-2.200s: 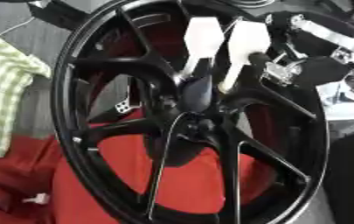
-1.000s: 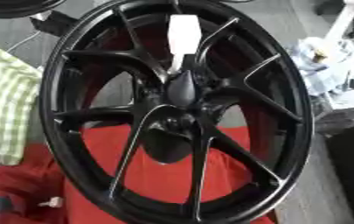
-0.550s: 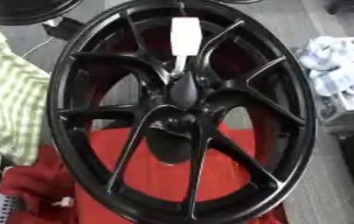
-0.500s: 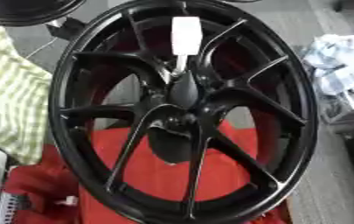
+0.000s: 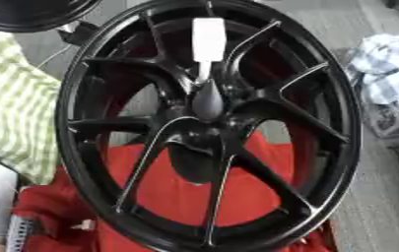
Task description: Pull the pin out of the wheel hub.
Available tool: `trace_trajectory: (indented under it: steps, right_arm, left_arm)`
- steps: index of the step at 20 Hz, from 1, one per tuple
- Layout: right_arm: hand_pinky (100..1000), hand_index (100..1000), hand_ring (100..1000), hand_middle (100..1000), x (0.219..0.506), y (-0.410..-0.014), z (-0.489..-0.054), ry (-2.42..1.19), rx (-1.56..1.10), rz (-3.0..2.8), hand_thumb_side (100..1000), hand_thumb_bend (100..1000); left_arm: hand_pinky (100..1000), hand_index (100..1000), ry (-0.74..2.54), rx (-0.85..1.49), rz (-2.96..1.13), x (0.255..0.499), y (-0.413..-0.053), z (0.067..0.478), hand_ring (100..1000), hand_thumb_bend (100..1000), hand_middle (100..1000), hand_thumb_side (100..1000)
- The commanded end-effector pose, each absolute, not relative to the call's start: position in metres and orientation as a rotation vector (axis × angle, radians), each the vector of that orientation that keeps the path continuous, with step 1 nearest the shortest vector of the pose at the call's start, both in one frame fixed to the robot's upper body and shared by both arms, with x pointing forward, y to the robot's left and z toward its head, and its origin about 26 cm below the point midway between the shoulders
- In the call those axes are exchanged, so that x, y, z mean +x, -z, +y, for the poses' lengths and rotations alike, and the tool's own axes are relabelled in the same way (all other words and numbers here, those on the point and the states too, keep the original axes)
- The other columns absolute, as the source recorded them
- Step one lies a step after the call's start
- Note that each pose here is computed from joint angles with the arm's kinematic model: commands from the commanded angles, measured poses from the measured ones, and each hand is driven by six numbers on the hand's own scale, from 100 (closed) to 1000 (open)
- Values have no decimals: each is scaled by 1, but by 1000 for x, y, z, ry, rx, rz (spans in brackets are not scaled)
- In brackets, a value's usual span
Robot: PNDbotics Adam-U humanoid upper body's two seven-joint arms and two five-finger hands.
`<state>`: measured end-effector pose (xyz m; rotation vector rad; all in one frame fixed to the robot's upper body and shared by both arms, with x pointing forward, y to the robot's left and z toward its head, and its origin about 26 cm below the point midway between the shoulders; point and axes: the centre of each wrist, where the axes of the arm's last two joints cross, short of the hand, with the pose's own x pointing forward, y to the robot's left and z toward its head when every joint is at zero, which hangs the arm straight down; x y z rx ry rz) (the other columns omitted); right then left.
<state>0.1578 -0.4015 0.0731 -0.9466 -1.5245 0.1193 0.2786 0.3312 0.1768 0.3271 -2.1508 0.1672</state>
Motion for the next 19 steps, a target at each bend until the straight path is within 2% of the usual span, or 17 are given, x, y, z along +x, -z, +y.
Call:
trace_trajectory:
  steps: [1,5,8,10,11,13,19]
  right_arm:
    - [985,934,983,1000,156,-72,-399,-136,-942,-1456,221,100]
    - [993,934,998,1000,157,-72,-399,-121,-940,-1435,244,100]
    - [990,917,983,1000,158,-73,-399,-102,-943,-1465,204,100]
    - [988,909,965,1000,160,-74,-398,-84,-930,-1530,253,100]
    - [985,884,945,980,161,-74,-397,-76,-921,-1566,368,100]
    - [984,860,911,933,165,-75,-394,-66,-886,-1660,402,100]
    - [995,847,908,926,179,-79,-383,-108,-772,-1852,445,100]
  left_arm:
    - [560,715,-169,347,-2170,276,-183,333,625,100,536,737]
    - [561,716,-170,343,-2166,276,-183,333,626,100,537,736]
    - [562,716,-169,343,-2166,276,-183,333,627,100,537,737]
    - [562,716,-164,342,-2167,276,-184,333,627,100,537,737]
    - [562,716,-161,340,-2168,276,-184,333,627,100,537,737]
    - [563,716,-153,333,-2171,277,-185,332,627,100,537,736]
    - [563,716,-118,320,-2185,279,-190,329,627,100,537,732]
